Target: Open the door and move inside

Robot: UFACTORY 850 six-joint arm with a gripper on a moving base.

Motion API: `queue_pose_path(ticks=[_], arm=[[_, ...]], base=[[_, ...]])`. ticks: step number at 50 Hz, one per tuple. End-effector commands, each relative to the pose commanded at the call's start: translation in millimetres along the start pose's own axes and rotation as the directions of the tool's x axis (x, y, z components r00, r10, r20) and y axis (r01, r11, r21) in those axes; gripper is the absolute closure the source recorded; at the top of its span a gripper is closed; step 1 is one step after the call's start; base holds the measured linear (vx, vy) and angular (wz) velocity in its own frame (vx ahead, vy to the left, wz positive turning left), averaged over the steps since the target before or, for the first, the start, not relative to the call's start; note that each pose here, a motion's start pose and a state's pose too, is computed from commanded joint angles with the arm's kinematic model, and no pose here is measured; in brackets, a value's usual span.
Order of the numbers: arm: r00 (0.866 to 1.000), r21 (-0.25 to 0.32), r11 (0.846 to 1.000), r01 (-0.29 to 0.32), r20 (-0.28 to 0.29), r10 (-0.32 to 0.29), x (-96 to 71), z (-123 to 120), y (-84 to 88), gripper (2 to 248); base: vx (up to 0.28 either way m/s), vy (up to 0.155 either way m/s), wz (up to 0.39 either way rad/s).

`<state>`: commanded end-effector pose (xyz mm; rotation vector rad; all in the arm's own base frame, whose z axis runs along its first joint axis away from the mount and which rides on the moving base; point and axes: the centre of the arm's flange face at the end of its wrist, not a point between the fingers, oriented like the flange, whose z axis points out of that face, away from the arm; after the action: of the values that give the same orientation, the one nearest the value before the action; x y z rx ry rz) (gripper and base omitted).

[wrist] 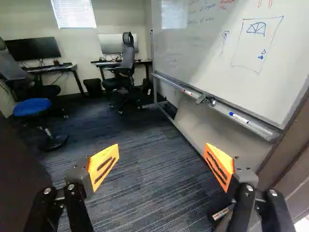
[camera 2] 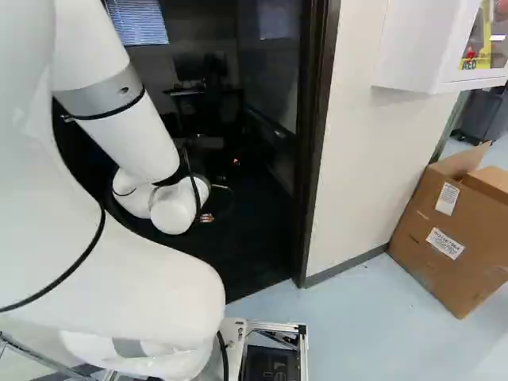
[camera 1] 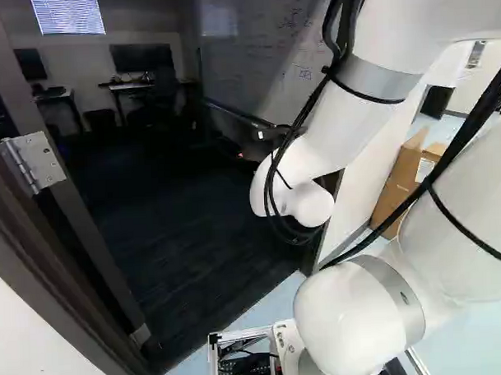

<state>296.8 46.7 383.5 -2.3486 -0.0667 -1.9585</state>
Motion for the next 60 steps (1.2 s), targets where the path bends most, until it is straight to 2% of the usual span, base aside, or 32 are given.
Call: queue_pose_path(ticks=[38, 60], arm=[[1.000, 0.000, 1.000, 0.000, 0.000, 0.000, 0.0, 0.0, 0.0, 3], [1.000, 0.000, 1.000, 0.000, 0.000, 0.000, 0.0, 0.0, 0.0, 3]], base=[[0.074, 0.002, -0.005], [0.096, 0.031, 0.145]])
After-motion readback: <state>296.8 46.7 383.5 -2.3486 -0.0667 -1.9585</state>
